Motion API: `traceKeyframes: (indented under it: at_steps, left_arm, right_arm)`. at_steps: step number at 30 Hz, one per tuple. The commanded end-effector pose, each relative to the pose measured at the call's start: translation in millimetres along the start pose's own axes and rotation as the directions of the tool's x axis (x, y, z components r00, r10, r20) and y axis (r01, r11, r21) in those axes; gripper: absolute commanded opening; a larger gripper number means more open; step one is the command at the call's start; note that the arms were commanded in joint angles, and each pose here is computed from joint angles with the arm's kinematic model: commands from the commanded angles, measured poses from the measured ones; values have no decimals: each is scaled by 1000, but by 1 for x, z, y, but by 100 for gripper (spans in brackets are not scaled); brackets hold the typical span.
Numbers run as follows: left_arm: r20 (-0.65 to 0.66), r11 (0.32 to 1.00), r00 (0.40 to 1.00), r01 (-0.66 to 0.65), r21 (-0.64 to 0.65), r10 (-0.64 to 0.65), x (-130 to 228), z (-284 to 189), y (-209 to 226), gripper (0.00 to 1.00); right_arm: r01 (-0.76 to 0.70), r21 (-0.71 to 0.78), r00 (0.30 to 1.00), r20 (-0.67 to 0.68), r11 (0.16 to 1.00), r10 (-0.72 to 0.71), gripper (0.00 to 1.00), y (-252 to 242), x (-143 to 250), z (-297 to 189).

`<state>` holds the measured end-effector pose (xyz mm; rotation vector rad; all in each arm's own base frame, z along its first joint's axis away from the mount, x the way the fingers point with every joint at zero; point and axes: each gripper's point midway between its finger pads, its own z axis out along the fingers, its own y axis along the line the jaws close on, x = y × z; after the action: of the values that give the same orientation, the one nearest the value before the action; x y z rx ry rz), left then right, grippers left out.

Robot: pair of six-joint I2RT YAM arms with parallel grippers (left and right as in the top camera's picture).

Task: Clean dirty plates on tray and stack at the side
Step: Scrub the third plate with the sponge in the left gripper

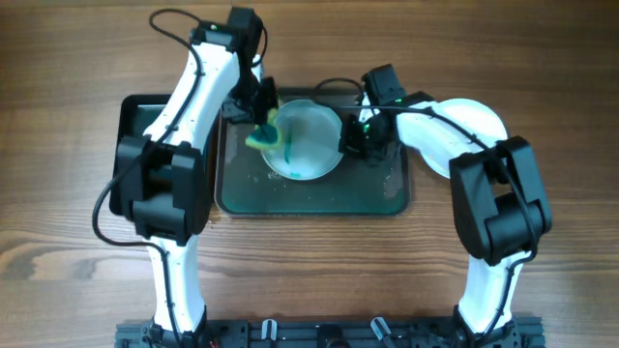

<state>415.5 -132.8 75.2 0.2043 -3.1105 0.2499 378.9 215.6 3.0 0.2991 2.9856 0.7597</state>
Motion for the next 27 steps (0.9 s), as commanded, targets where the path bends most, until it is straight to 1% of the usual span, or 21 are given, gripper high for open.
traceKeyframes:
  at_steps: [1, 3, 7, 8, 9, 10, 11, 12, 13, 14, 15, 16, 17, 18, 19, 21, 23, 24, 25, 26, 27]
  left_arm:
    - [-24, 997, 997, -76, 33, 77, 18, 35, -22, 4]
    - [-40, 994, 994, -103, 24, 104, 29, 54, -25, 4]
    - [-97, 995, 990, -101, 8, 101, 50, 81, -13, 4]
    - [-116, 988, 982, -145, 58, 151, 57, 84, -20, 4]
    - [-134, 959, 959, -225, 170, 249, 66, 84, -37, 4]
    - [-117, 868, 907, -342, 360, 405, 81, 76, -65, 4]
    - [-61, 760, 857, -419, 497, 512, 91, 66, -87, 4]
    - [-23, 720, 845, -440, 536, 534, 90, 62, -97, 4]
    - [8, 715, 849, -451, 534, 529, 83, 63, -100, 4]
    - [27, 729, 862, -445, 520, 507, 75, 64, -101, 4]
    - [23, 814, 905, -393, 429, 425, 57, 72, -89, 4]
    - [25, 897, 943, -323, 300, 331, 40, 80, -70, 4]
    - [54, 972, 978, -205, 113, 200, 20, 86, -40, 4]
    - [122, 994, 990, -58, -89, 68, 2, 85, -2, 4]
    - [194, 969, 981, 48, -241, 0, -8, 78, 29, 4]
    - [253, 895, 966, 151, -419, -45, -7, 64, 66, 4]
    - [204, 893, 977, 139, -429, -54, 5, 66, 67, 4]
    - [145, 905, 988, 115, -409, -60, 17, 69, 63, 4]
    - [31, 944, 999, 24, -328, -15, 34, 77, 45, 4]
    - [-132, 984, 980, -159, -77, 148, 62, 85, 3, 4]
    - [-188, 951, 938, -262, 163, 290, 81, 81, -32, 4]
  right_arm:
    - [-28, 14, 999, -23, 1000, 28, 4, 0, 9, 13]
    - [-27, 15, 999, -23, 1000, 27, 4, 0, 9, 13]
    - [-26, 14, 999, -22, 1000, 26, 4, 0, 9, 13]
    - [-26, 14, 999, -22, 1000, 26, 4, 0, 9, 13]
    - [-25, 14, 999, -22, 1000, 26, 4, 0, 9, 13]
    - [-26, 14, 999, -22, 1000, 26, 4, 0, 9, 13]
    - [-26, 14, 999, -23, 1000, 26, 4, 0, 9, 13]
    - [-25, 14, 999, -23, 1000, 25, 4, 0, 9, 13]
    - [-25, 14, 999, -23, 1000, 25, 4, 0, 9, 13]
    - [-24, 15, 999, -23, 1000, 24, 4, 0, 9, 13]
    - [-24, 15, 999, -23, 1000, 25, 4, 0, 9, 13]
    - [-24, 15, 999, -24, 1000, 25, 4, 0, 9, 13]
    - [-25, 15, 999, -24, 1000, 25, 4, 0, 9, 13]
    - [-25, 15, 999, -24, 1000, 25, 4, 0, 9, 13]
    - [-25, 15, 999, -23, 1000, 25, 4, 0, 9, 13]
    - [-25, 15, 999, -23, 1000, 25, 4, 0, 9, 13]
    - [-24, 15, 999, -23, 1000, 24, 4, 0, 9, 13]
    - [-24, 14, 999, -23, 1000, 25, 4, 0, 9, 13]
    - [-24, 15, 999, -24, 1000, 25, 4, 0, 9, 13]
    - [-24, 15, 999, -24, 1000, 24, 4, 0, 9, 13]
    - [-24, 14, 999, -24, 1000, 24, 4, 0, 9, 13]
